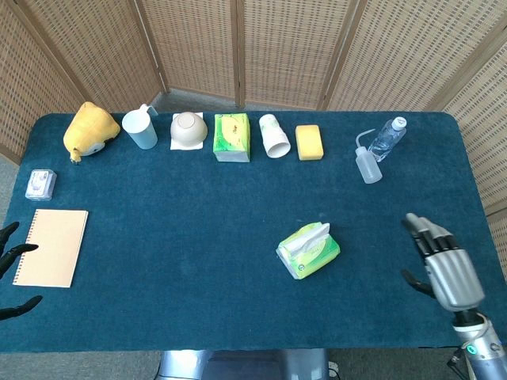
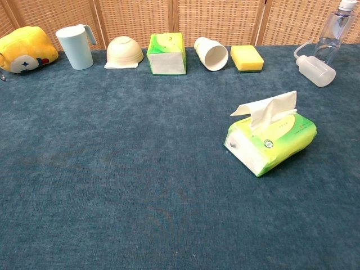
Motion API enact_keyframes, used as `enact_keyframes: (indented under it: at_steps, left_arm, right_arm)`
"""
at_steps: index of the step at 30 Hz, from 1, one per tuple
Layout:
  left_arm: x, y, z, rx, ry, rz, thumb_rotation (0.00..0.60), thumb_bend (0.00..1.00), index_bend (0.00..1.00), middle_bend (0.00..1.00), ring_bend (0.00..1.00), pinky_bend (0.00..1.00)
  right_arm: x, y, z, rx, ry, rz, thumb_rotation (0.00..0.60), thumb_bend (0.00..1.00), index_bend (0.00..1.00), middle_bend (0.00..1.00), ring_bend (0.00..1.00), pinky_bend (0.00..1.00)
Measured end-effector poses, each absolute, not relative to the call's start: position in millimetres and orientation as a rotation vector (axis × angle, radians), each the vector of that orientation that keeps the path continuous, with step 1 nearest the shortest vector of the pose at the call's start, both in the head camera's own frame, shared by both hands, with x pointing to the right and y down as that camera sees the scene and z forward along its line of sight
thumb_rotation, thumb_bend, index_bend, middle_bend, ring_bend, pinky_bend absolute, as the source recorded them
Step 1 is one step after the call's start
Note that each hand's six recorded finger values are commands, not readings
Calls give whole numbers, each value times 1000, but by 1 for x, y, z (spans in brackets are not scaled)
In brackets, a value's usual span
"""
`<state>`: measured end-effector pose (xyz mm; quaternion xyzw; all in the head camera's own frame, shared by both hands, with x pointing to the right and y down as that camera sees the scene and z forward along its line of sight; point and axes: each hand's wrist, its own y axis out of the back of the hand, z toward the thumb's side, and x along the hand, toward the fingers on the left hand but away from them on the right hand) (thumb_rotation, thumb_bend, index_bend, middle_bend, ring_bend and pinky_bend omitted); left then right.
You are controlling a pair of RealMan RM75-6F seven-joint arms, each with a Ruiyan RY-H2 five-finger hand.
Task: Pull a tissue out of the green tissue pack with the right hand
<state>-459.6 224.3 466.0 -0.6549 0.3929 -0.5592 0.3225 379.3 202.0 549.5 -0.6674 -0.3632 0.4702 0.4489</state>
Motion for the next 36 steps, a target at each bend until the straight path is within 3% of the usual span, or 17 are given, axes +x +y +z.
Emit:
enact_keyframes:
  at_steps: [3,21,28,34,36]
  left_arm:
    - [-459,224,467,-1723,1032,-1479,600,0,224,0,0,68]
    - [-473,222,460,-1725,1096,-1487,600,0,224,0,0,68]
    - [-482,218,459,-1730,1124,-1504,600,0,225,0,0,68]
    - [-486,216,458,-1735,1140,-1498,600,0,225,0,0,68]
    - [-488,215,457,-1736,1146,-1495,600,0,225,0,0,68]
  right_arm:
    - [356,195,557,-1722,-830,1112,600,236,80,220,212,224]
    - [235,163,611,-1769,-484,1045,600,237,81,221,214,254]
    - [210,155,628,-1763,-433,1078,600,256,261,267,251,283]
    - [187,151,633,-1741,-413,1070,600,415,481,416,377,331]
    - [180,150,635,-1727,-410,1067,600,450,514,441,400,338]
